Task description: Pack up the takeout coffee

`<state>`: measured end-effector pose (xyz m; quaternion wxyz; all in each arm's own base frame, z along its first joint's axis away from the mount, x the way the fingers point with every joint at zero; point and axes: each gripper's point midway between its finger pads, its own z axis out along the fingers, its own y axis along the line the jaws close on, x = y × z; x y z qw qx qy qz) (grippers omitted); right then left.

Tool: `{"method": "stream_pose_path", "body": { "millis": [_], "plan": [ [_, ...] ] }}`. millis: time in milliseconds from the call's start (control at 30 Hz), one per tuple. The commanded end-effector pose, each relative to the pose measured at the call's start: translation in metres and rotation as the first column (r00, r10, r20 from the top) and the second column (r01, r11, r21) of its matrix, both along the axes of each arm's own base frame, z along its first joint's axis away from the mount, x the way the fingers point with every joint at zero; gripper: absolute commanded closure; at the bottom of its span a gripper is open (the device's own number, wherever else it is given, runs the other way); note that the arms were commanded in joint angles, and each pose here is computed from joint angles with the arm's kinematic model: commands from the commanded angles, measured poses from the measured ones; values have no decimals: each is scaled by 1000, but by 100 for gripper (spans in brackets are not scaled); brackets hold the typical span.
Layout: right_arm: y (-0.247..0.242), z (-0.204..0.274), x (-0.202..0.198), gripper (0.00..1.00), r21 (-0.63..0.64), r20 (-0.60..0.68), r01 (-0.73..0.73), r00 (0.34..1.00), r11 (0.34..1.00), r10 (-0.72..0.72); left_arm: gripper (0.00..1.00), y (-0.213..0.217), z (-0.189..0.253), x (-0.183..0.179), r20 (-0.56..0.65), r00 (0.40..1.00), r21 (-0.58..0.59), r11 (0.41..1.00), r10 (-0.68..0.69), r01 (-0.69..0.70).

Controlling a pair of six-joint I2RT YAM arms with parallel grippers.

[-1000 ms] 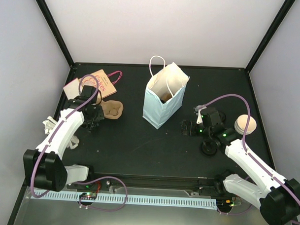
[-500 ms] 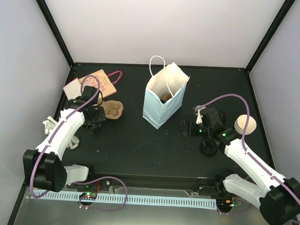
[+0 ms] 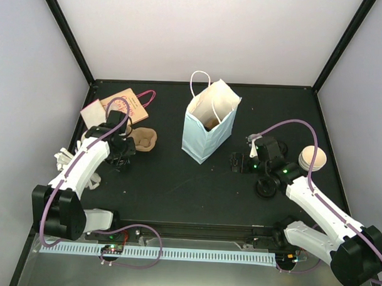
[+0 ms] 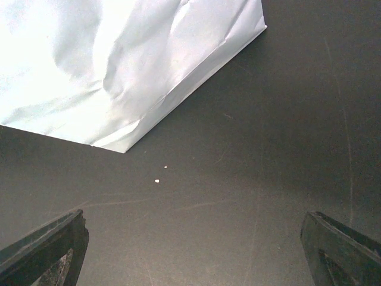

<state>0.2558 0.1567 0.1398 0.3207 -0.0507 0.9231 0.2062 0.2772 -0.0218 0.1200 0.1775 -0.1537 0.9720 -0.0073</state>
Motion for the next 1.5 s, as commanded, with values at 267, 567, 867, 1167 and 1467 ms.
{"method": "stream_pose_path", "body": {
  "millis": [267,567,867,1167,1467],
  "plan": [
    [2,5,3,0,16,19,-4,1000,1000,4,89,-6,-4,3,10,1000,-19,999,-28,28],
    [3,6,3,0,18,19,-9,1000,1000,8,82,-8,-3,4,14,999,-27,999,-35,35],
    [2,5,3,0,17,18,-7,1000,1000,6,80,-9,-5,4,14,999,-33,999,-40,40],
    [1,3,1,0,13,14,-4,1000,1000,4,80,-16,-6,5,23,997,-64,995,-72,73],
    [1,3,1,0,13,15,-4,1000,1000,4,82,-12,-13,4,-12,998,-44,997,-62,61]
  ]
}}
